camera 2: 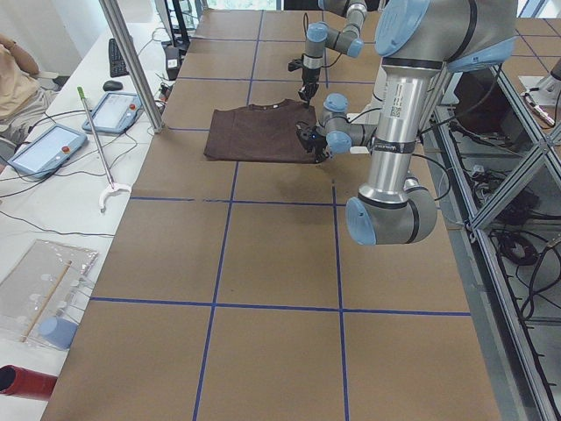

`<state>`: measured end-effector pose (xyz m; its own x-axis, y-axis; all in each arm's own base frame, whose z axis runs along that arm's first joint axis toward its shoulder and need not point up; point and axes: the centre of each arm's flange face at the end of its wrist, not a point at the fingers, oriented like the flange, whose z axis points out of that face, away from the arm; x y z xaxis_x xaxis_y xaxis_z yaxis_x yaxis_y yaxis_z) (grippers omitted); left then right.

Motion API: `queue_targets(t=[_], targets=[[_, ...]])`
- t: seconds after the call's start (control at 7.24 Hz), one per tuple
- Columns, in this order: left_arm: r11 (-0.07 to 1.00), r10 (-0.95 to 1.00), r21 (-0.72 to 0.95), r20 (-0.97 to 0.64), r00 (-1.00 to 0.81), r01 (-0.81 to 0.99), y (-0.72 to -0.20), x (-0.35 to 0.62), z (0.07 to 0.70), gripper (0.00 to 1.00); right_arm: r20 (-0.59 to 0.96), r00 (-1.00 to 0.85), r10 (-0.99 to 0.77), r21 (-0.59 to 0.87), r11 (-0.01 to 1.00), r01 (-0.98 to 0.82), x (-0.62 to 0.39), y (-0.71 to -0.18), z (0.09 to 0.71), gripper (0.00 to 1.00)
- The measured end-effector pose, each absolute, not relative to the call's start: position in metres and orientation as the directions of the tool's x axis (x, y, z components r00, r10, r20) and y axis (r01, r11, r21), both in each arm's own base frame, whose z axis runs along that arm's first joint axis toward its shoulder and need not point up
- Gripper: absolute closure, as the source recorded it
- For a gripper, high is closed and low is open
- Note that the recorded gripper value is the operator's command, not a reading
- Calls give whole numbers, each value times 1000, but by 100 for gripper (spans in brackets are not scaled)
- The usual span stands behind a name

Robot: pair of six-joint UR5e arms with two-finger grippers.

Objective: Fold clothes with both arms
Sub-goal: 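Move the left gripper to the shirt's near corner and grasp it beside the right gripper, then lift the near edge with both grippers and fold it over toward the far edge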

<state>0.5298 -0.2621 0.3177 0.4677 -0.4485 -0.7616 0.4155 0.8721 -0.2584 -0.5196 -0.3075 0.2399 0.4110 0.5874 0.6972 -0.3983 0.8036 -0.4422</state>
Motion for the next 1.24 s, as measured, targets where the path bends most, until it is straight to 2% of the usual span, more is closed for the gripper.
queue_targets(t=[0.14, 0.28, 0.41, 0.83, 1.24], targets=[[874, -447, -258, -759, 473, 412, -259, 531, 318, 66, 698, 410, 587, -442, 804, -398, -519, -308, 239, 100], [875, -446, -258, -757, 477, 409, -257, 532, 318, 90, 699, 409, 587, -442, 804, -398, -519, -308, 238, 100], [877, -444, -259, -756, 480, 405, -254, 534, 318, 100, 700, 407, 587, -442, 804, -399, -519, -308, 237, 100], [883, -443, -272, -752, 488, 382, -250, 535, 315, 100, 701, 402, 590, -443, 801, -403, -516, -312, 236, 100], [900, -428, -334, -799, 422, 279, -235, 502, 259, 100, 699, 388, 600, -473, 796, -379, -485, -286, 237, 100]])
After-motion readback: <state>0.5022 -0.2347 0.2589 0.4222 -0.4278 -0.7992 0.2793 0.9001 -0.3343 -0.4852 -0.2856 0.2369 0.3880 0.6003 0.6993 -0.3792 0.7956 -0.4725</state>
